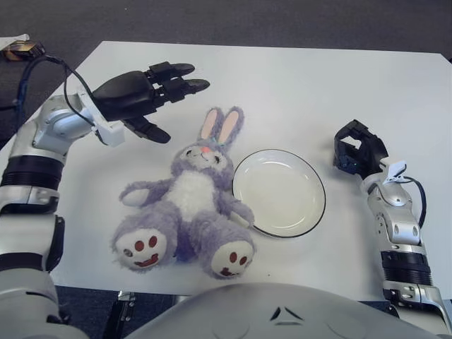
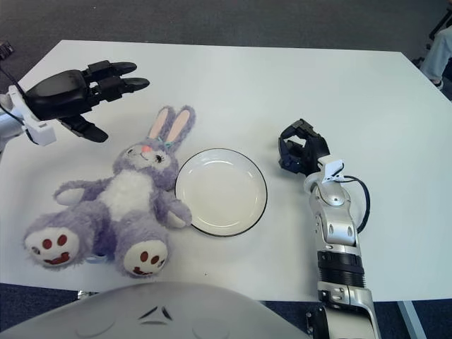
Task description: Put the doll into the plate.
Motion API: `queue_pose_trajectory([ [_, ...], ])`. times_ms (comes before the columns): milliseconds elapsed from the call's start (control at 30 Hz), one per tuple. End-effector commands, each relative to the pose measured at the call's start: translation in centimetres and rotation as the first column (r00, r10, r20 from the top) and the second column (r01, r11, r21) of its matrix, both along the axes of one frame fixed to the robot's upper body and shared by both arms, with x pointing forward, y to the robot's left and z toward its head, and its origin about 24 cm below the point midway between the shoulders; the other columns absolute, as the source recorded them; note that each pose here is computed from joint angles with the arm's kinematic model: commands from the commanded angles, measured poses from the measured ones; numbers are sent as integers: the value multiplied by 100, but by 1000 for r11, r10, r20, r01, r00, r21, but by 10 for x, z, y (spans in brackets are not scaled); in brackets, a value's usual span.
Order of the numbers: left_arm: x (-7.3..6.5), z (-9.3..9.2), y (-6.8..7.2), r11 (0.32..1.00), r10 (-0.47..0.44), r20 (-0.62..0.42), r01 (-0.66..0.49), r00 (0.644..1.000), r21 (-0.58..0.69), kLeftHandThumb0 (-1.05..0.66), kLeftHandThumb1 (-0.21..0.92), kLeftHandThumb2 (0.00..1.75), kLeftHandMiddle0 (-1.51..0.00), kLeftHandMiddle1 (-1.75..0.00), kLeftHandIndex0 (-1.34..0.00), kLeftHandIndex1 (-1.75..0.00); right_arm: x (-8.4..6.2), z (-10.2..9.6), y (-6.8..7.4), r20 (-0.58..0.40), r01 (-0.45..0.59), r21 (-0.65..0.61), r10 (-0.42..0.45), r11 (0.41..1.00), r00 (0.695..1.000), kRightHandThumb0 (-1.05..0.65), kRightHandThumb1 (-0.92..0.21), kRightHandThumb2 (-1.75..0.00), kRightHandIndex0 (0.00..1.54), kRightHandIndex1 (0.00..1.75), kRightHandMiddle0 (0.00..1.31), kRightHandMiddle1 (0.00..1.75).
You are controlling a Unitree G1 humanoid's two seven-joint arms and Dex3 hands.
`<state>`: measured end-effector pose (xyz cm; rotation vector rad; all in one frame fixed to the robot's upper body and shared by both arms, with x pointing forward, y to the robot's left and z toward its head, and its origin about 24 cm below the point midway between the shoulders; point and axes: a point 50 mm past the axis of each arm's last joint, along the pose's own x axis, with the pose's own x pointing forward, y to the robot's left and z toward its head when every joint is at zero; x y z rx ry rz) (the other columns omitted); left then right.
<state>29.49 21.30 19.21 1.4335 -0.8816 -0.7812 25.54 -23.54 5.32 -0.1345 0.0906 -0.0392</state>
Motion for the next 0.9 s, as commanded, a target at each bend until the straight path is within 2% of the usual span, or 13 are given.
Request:
queue_pose_trajectory([
  [0,-5,-9,3,999,-35,73,34,997,13,-92,92,77,-4,-16,0,-33,-16,-39,1,-208,5,45,5,999,978,-41,-55,-102,95,175,43,175],
  [100,-7,-16,6,999,-49,123,46,991,24,-90,92,73,-2,-14,0,-32,-16,-39,1,-209,6,44,3,999,978,-41,-56,-102,95,175,43,175],
  [200,-6,-16,3,998,-63,220,57,973,37,-88,92,73,-1,-12,0,-30,-16,-39,0,-210,8,37,0,999,978,-41,-55,-102,95,175,43,175],
  [367,1,-27,2,997,-70,247,57,966,58,-87,92,78,0,-7,0,-21,-16,-39,-1,-209,8,31,-2,999,978,-41,-55,-102,95,175,43,175],
  [633,6,-44,5,997,-66,133,61,989,36,-95,92,77,-1,-6,0,-19,-18,-40,-4,-211,10,27,-4,1000,977,-41,-55,-102,95,175,43,175],
  [867,8,-52,3,998,-69,75,69,995,-3,-100,92,56,-6,-8,0,-25,-20,-39,-7,-214,9,34,-1,999,977,-41,-56,-101,94,175,43,175],
])
